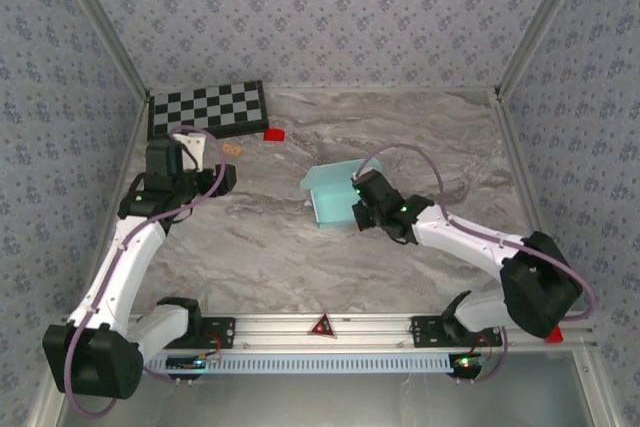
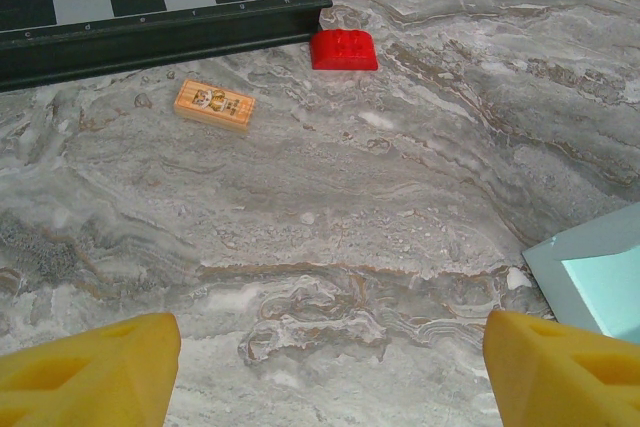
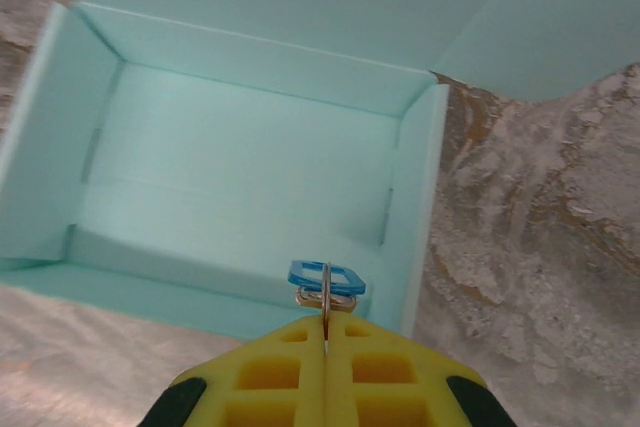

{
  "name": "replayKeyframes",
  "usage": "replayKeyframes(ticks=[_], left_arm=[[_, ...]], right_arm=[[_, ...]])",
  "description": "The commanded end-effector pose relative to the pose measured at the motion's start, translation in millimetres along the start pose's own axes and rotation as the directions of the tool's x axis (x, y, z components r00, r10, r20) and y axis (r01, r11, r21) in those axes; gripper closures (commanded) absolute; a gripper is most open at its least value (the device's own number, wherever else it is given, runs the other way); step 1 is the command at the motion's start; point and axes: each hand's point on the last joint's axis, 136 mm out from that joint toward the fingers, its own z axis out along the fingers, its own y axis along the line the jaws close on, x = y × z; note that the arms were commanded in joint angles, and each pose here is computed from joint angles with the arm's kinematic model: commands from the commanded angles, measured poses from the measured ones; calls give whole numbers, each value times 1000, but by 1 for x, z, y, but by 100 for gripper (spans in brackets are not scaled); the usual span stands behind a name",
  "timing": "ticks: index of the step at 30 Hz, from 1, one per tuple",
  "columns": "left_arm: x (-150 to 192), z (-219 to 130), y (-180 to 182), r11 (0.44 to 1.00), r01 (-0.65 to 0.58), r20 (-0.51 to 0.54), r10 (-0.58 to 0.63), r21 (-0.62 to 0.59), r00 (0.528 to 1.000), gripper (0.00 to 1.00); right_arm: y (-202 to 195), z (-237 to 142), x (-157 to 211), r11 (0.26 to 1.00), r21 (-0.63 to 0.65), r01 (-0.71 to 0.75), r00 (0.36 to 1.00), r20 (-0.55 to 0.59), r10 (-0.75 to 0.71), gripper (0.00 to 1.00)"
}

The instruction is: Fold the paper box

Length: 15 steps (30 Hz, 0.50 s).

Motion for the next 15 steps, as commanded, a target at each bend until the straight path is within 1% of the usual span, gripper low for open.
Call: replayKeyframes(ticks=[1,8,13,15], left_arm=[[0,1,-2,1000,0,5,0,21,1000,21],[1,2,-2,1000,1,1,-1,20,1000,21],[1,2,-2,1000,3,-1,-3,21,1000,21],[1,2,-2,1000,5,2,-5,20,1000,21]], right_arm=[[-9,3,-20,995,99,-11,998,55,6,100],[5,26,-20,993,115,30,1000,4,-31,100],[23,40,-22,997,63,47,999,-25,-45,100],[29,41,-24,998,40,48,999,-24,-47,93]])
